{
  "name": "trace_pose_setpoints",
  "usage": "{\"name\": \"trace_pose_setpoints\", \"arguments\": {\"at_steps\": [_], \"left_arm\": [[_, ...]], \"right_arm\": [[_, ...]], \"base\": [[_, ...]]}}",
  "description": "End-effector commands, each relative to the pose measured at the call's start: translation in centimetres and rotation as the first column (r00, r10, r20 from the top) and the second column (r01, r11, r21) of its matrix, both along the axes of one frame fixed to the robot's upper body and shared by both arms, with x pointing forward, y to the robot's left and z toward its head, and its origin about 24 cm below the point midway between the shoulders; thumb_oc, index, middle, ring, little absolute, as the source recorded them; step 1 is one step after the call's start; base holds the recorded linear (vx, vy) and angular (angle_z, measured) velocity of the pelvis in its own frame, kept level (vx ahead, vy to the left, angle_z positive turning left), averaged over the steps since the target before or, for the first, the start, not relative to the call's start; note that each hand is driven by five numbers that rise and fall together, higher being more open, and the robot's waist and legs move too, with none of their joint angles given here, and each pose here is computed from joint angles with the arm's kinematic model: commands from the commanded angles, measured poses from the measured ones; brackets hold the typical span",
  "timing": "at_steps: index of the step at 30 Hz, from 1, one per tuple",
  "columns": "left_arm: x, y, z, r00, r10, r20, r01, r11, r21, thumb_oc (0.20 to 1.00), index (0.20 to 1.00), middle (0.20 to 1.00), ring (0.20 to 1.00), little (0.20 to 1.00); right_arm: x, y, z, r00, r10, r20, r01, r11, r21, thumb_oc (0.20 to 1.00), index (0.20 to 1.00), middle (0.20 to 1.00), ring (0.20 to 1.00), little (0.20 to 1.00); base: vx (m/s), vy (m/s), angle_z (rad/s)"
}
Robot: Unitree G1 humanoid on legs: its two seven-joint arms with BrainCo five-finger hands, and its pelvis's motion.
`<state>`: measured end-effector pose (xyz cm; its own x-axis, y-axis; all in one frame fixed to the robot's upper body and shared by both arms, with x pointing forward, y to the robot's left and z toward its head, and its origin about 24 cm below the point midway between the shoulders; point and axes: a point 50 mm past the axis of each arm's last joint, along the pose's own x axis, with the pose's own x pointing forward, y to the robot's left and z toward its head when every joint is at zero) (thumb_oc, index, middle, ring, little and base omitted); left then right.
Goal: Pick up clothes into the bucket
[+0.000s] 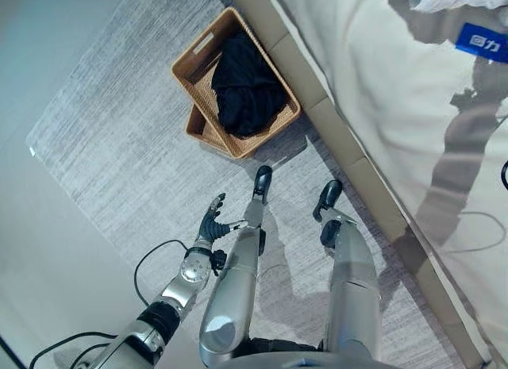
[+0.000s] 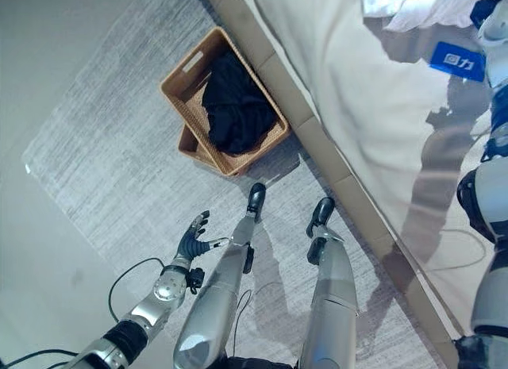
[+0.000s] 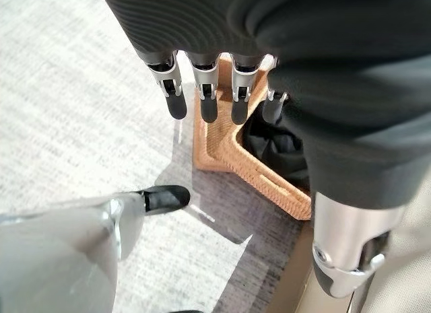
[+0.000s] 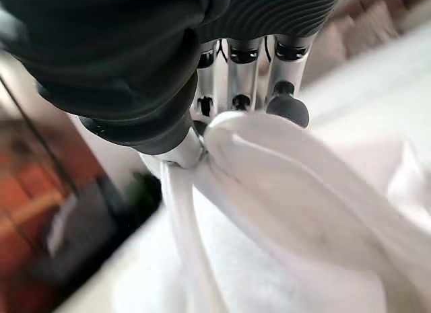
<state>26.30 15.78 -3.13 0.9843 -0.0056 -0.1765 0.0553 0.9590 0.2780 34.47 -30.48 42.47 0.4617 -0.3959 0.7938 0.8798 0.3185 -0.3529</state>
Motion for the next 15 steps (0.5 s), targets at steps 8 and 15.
{"name": "trace_pose_setpoints", "arguments": {"at_steps": [8,15], "left_arm": [[-0.1,3.8,0.5,0.998,0.057,0.04,-0.061,0.992,0.113,1.0,1.0,1.0,1.0,1.0],[0.8,2.9,3.3,0.987,-0.091,0.133,0.081,0.994,0.076,1.0,1.0,1.0,1.0,1.0]], "right_arm": [[-6.2,2.1,8.1,0.913,0.036,0.406,0.019,0.991,-0.131,0.2,0.2,0.2,0.2,0.2],[-6.4,3.2,9.0,0.913,0.08,0.399,-0.019,0.988,-0.155,0.2,0.2,0.2,0.2,0.2]], "base": [[0.0,0.038,-0.16],[0.09,0.038,-0.08]]}}
